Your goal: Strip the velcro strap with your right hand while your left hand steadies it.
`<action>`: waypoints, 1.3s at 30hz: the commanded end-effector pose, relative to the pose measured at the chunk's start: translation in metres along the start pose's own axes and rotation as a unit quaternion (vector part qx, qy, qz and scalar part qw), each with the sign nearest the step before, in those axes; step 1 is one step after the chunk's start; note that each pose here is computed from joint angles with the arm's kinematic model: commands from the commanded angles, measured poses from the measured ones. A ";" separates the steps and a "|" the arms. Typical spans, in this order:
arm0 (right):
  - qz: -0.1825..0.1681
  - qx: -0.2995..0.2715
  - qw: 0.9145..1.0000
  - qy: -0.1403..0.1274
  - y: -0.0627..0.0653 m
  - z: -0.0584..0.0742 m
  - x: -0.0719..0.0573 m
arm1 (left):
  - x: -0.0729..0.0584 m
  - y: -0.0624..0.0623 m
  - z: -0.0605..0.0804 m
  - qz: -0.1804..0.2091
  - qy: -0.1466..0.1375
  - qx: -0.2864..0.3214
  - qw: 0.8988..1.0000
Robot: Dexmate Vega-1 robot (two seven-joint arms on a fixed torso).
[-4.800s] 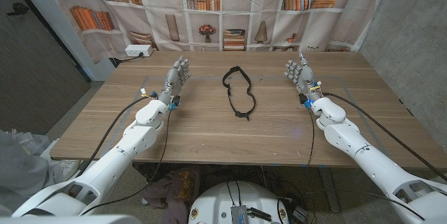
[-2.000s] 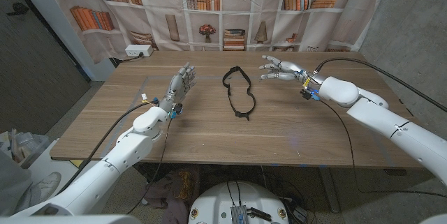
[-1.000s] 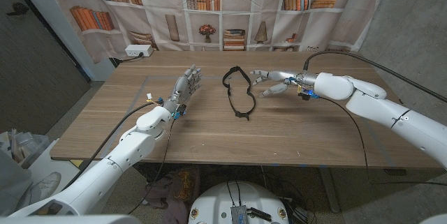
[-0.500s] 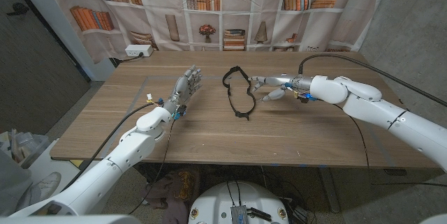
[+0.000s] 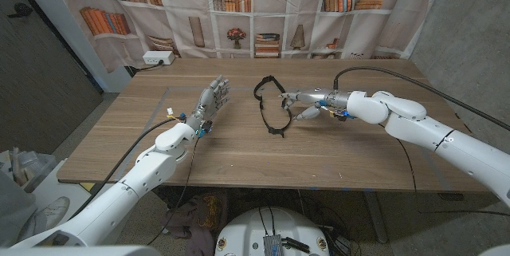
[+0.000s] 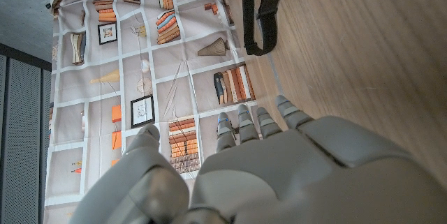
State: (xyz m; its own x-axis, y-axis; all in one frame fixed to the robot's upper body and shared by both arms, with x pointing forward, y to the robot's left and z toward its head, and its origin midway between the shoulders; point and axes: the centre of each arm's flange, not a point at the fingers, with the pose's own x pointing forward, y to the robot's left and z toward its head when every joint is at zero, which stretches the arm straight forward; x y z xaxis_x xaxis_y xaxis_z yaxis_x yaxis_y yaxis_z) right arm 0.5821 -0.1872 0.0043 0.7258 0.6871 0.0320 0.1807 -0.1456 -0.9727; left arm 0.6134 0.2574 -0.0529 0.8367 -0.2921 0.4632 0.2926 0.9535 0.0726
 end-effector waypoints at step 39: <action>0.010 -0.140 0.990 -0.004 0.036 0.025 0.023 | -0.005 -0.007 -0.009 -0.007 -0.005 -0.010 1.000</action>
State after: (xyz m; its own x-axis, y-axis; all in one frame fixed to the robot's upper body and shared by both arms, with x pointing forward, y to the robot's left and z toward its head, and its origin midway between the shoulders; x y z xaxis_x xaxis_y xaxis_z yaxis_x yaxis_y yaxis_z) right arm 0.5868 -0.1590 -0.0298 0.7346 0.6780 -0.0245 0.2959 -0.3527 -0.8877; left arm 0.6125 0.2536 -0.0605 0.8321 -0.2992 0.4669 0.3065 0.9498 0.0625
